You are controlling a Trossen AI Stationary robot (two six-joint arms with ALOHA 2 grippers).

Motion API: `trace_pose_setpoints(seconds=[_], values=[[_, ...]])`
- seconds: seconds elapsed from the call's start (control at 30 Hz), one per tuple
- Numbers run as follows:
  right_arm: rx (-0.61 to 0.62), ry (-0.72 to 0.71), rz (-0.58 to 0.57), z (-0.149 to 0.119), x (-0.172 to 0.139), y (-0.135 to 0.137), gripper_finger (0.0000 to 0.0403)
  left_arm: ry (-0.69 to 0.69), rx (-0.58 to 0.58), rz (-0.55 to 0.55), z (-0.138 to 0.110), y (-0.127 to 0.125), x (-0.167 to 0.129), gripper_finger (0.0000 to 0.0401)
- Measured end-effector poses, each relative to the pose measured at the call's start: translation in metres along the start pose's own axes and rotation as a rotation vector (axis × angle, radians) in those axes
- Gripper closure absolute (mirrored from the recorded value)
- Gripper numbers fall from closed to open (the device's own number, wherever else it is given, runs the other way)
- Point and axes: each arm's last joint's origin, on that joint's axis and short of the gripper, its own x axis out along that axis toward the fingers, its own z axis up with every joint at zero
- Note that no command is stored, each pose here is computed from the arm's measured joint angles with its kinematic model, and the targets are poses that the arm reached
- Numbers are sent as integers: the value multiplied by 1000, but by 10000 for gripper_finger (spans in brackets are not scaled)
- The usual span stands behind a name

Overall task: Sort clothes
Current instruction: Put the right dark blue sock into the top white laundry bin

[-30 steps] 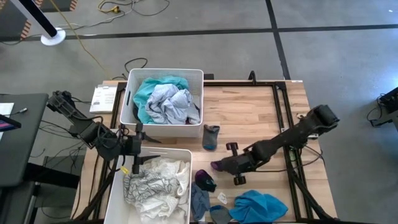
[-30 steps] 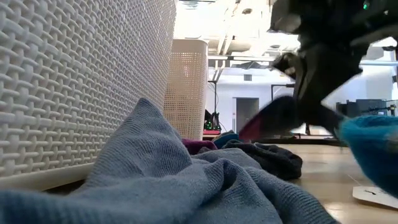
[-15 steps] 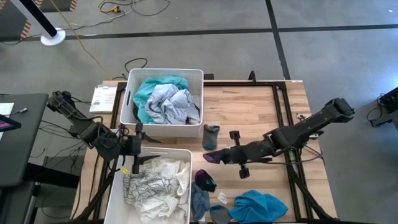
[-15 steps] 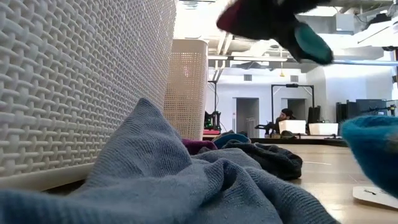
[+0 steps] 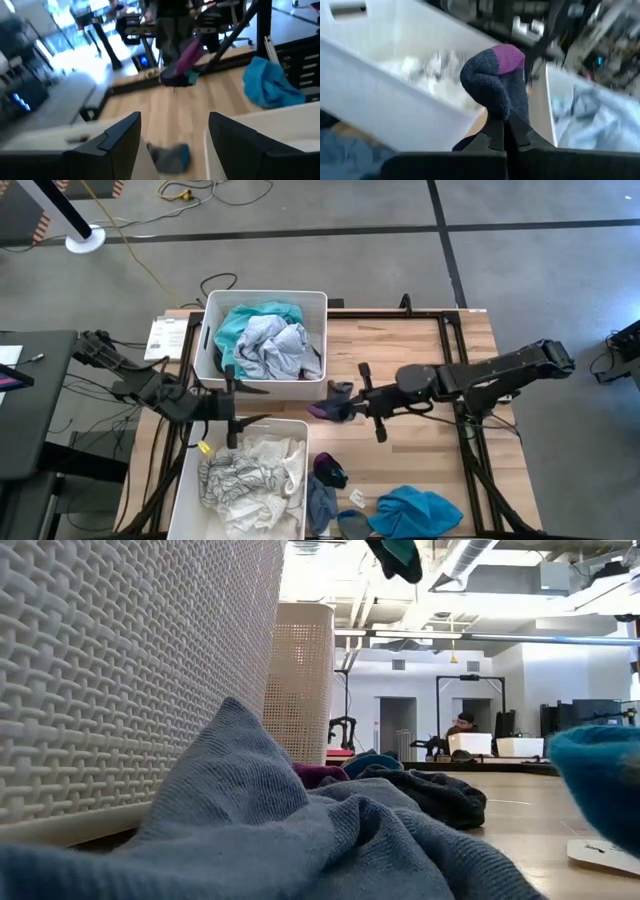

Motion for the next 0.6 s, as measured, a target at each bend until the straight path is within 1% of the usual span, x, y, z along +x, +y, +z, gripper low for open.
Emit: trace_pose_setpoints(seconds=[0.07, 0.17, 0.37, 0.47, 0.6], values=[[-9, -53, 11, 4, -1, -4, 403, -38, 45, -6, 4, -1, 6, 172], [-23, -115, 57, 9, -2, -3, 403, -94, 119, -8, 9, -3, 17, 172], [-36, -150, 73, 13, -1, 1, 403, -141, 258, 32, 10, -18, 47, 172], [-36, -148, 68, 13, -1, 2, 403, -183, 295, 20, 10, -26, 60, 172], [-37, -150, 74, 14, -1, 4, 403, -249, 287, 9, 12, -32, 72, 172]])
